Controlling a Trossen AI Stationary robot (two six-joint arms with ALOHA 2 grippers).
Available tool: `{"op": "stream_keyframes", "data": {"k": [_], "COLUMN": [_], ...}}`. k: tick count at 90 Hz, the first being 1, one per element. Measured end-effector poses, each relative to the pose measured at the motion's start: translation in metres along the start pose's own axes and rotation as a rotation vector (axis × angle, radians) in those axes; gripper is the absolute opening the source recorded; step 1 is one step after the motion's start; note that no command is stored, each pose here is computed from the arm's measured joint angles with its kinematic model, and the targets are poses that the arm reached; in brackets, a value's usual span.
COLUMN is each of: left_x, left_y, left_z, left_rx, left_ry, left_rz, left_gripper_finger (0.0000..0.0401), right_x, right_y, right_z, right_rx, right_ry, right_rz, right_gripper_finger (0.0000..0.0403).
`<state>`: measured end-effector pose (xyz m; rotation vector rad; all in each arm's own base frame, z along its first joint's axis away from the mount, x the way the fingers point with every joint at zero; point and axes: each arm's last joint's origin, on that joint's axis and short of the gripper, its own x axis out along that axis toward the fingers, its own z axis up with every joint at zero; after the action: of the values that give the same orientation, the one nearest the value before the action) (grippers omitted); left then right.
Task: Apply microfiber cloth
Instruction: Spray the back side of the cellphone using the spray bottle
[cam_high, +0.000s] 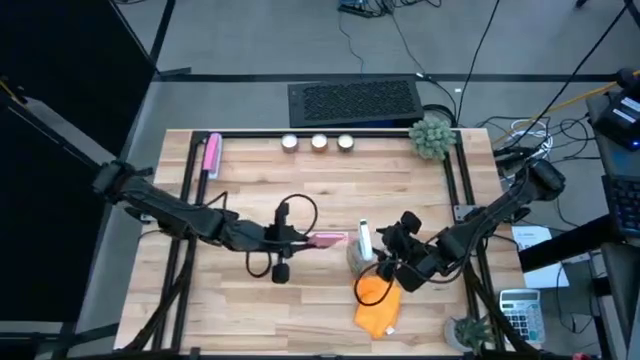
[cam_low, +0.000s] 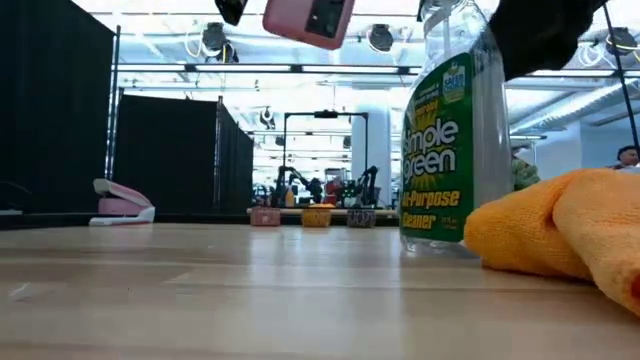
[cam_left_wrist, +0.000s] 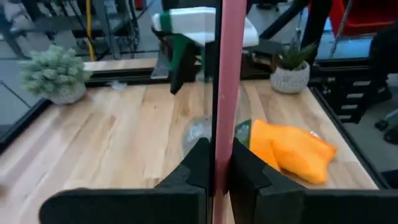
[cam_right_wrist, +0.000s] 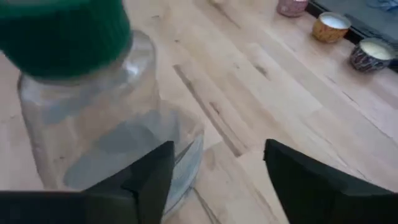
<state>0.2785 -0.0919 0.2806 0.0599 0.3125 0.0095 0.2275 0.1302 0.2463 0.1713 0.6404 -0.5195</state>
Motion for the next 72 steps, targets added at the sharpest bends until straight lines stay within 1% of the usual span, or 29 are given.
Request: {"op": "stream_keyframes", "data": {"k": [10,17,21,25,28,36,43,49,52,62,68,72], "left_x": [-0.003,-0.004,-0.004,-0.004,-0.004,-0.004,-0.004,-0.004,-0.004,-0.004,-0.004,-0.004], "left_y": [0.0,-0.001,-0.001,-0.001,-0.001,-0.001,-0.001,-0.001,-0.001,-0.001,-0.002,-0.002], "left_z": [0.001,0.0,-0.001,-0.001,-0.001,-0.001,-0.001,-0.001,-0.001,-0.003,-0.004,-0.004], "left_rx": [0.013,0.017,0.021,0.023,0.023,0.022,0.025,0.029,0.03,0.037,0.044,0.051], "left_ry": [0.001,0.008,0.018,0.022,0.021,0.02,0.02,0.021,0.022,0.037,0.05,0.052], "left_rz": [0.012,0.01,0.013,0.014,0.014,0.014,0.014,0.014,0.014,0.014,0.012,0.011], "left_gripper_finger": [0.0009,0.0009,0.0009,0.0009,0.0009,0.0009,0.0009,0.0009,0.0009,0.0009,0.0009,0.0009], "right_x": [-0.008,-0.016,-0.021,-0.026,-0.029,-0.036,-0.042,-0.051,-0.055,-0.07,-0.081,-0.088], "right_y": [-0.002,-0.003,-0.002,0.0,0.001,0.006,0.01,0.017,0.018,0.007,-0.004,-0.012], "right_z": [0.009,0.015,0.019,0.023,0.026,0.033,0.035,0.033,0.031,0.024,0.013,0.004], "right_rx": [0.008,-0.022,-0.043,-0.072,-0.082,-0.045,-0.029,-0.086,-0.088,-0.025,0.024,0.05], "right_ry": [0.019,0.037,0.053,0.086,0.119,0.211,0.226,0.18,0.145,0.078,-0.001,-0.061], "right_rz": [-0.024,-0.04,-0.026,0.004,0.033,0.143,0.183,0.223,0.212,0.151,0.125,0.131], "right_gripper_finger": [0.0321,0.0364,0.0384,0.0393,0.0393,0.0376,0.0366,0.0363,0.0362,0.0362,0.0362,0.0362]}}
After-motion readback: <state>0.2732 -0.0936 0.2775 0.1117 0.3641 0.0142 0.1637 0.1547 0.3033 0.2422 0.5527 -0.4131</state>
